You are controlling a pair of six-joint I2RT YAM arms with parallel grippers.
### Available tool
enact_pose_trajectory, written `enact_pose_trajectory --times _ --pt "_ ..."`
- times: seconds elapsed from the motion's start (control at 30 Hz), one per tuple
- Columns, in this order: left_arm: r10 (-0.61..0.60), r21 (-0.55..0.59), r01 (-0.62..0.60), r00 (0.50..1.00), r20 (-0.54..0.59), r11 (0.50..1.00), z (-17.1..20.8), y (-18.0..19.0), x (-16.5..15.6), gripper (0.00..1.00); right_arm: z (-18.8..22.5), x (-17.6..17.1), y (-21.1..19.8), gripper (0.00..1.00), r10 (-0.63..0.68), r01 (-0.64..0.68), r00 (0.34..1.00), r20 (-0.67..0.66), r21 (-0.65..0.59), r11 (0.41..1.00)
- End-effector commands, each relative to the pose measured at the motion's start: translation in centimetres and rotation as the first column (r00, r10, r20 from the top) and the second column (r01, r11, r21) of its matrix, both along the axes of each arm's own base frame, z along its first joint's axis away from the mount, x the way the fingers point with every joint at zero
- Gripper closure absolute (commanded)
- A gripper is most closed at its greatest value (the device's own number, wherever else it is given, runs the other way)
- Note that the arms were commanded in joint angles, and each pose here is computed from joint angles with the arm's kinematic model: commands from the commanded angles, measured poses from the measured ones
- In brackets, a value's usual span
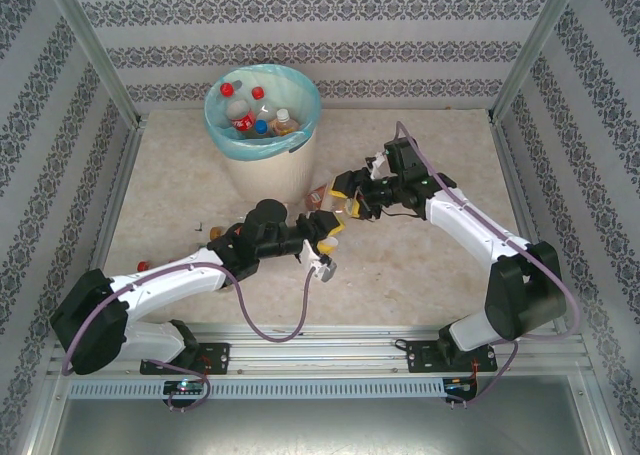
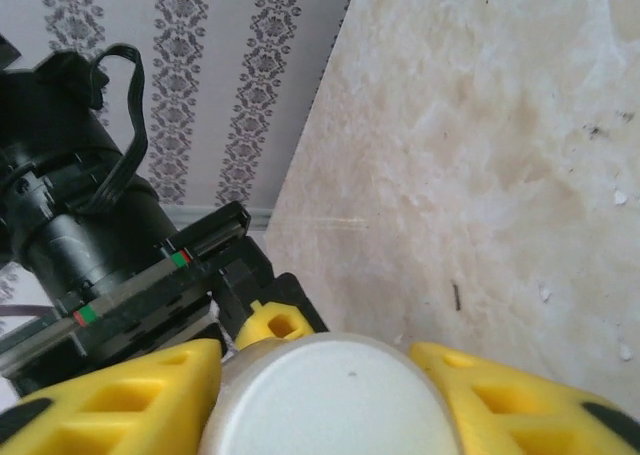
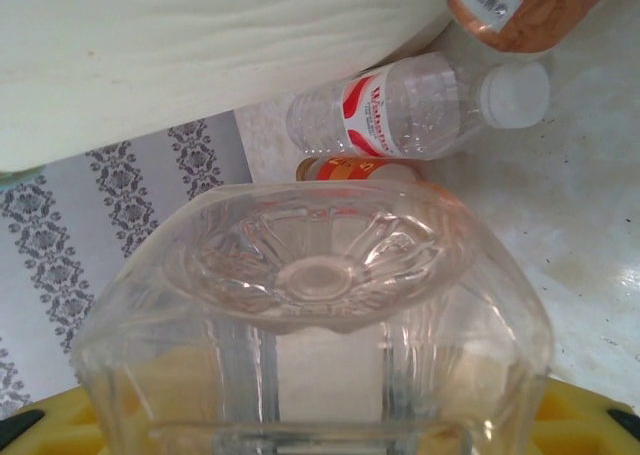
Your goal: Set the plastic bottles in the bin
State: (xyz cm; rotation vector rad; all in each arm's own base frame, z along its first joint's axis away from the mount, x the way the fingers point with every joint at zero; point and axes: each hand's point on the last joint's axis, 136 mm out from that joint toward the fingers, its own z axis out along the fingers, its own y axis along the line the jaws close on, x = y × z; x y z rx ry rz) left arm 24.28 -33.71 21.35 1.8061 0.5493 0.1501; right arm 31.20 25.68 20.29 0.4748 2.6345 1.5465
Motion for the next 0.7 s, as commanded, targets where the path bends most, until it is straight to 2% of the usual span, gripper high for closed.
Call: enact_pose_trajectory --times 0.0,0.13,0.2,0.23,0.3,0.37,0.47,0.53,0.67 --pt "-0.012 -0.017 0.013 0.999 0.050 1.000 0.4 -0.3 -0.3 0.63 1.4 -0.8 0.5 0.59 0.030 -0.031 0.999 0.024 0.031 0.999" --pt "-0.017 -0.101 0.023 0.998 0.053 0.995 2.0 -0.4 -0.8 0.85 1.3 -0.7 0.4 0.54 0.028 -0.029 0.999 0.026 0.028 0.999" --pt "-0.011 -0.134 0.017 0.999 0.045 0.991 2.9 -0.4 -0.8 0.95 1.4 -0.6 0.1 0.40 0.023 -0.024 0.999 0.033 0.017 1.000" --pt "-0.004 -0.153 0.009 0.999 0.036 0.988 3.6 -0.4 -0.8 0.99 1.5 -0.5 -0.2 0.31 0.016 -0.016 0.999 0.042 0.008 1.000" --pt "0.009 -0.201 -0.006 1.000 0.013 0.980 5.4 -0.3 -0.7 1.00 2.1 0.0 -1.7 0.14 -0.020 0.022 0.996 0.086 -0.016 1.000" --pt "0.035 -0.286 -0.046 0.998 -0.043 0.957 8.0 -0.2 -0.4 1.00 1.9 1.0 -4.6 0.07 -0.089 0.097 0.986 0.141 -0.050 0.994" --pt "0.124 -0.480 -0.200 0.975 -0.184 0.854 14.4 0.5 1.7 1.00 0.5 2.3 -10.9 0.04 -0.284 0.294 0.950 0.129 -0.059 0.954" --pt "0.186 -0.553 -0.315 0.942 -0.278 0.771 18.3 1.5 3.4 1.00 0.5 2.5 -13.5 0.02 -0.369 0.378 0.919 0.138 -0.041 0.925" --pt "0.293 -0.566 -0.589 0.796 -0.530 0.576 24.5 4.7 7.8 1.00 0.6 1.4 -15.8 0.02 -0.386 0.415 0.899 0.208 -0.119 0.902"
